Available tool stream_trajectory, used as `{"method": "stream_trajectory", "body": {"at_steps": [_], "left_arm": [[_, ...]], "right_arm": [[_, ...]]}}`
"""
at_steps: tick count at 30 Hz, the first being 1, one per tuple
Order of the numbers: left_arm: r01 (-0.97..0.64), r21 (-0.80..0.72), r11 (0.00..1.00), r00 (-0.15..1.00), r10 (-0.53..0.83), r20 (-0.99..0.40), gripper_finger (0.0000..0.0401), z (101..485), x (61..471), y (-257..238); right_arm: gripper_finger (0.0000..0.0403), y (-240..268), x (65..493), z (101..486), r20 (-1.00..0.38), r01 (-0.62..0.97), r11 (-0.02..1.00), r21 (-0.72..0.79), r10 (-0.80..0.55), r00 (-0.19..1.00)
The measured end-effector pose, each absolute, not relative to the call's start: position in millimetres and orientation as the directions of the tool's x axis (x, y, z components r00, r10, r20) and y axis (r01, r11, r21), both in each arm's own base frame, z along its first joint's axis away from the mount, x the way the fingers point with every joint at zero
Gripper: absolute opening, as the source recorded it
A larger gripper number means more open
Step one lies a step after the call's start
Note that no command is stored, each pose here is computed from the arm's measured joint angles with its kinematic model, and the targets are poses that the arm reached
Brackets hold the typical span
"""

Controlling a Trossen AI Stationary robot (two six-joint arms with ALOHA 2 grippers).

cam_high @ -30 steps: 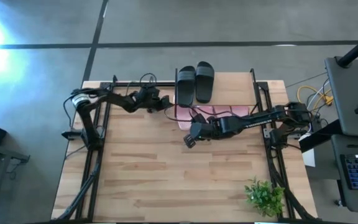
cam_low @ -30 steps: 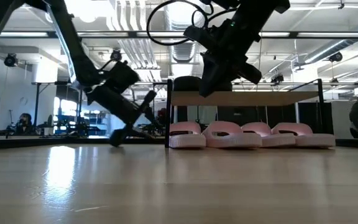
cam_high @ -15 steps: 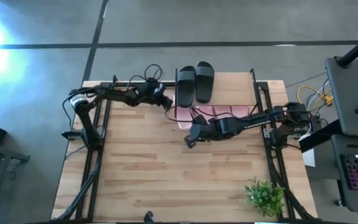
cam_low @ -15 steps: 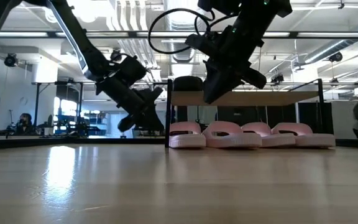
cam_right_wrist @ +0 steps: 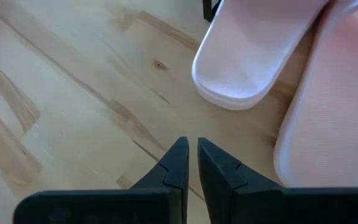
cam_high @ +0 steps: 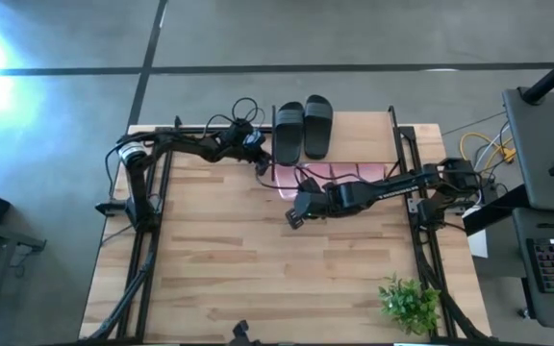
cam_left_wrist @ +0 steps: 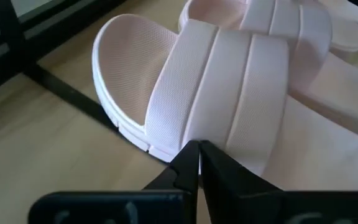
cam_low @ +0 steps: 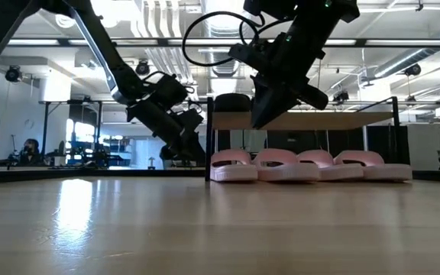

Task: Pick and place slides into the shelf
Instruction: Adjust the pink slides under the shelf

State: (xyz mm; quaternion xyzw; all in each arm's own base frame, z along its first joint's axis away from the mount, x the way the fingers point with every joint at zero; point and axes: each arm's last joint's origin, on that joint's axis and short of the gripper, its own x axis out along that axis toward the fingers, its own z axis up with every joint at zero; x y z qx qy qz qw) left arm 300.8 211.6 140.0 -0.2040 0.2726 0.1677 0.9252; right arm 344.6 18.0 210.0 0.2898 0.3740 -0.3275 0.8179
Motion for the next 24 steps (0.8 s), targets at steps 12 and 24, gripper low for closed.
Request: {"method": "stream_trajectory", "body": {"at_steps": [12,24], "left_arm": [[-0.434,-0.185,0.882,0.779,0.264,-0.569,0.0,156,310,222],[-0.42,-0.148,0.895,0.559,0.127,-0.82,0.0,180,267,191]], "right_arm": [[0.0028,18,344,209,-0.802,0.752,0.618,0.229,-0.318,0.505],[0.0028,12,335,186,-0.855,0.776,0.549,0.31,-0.197,0.48]]}}
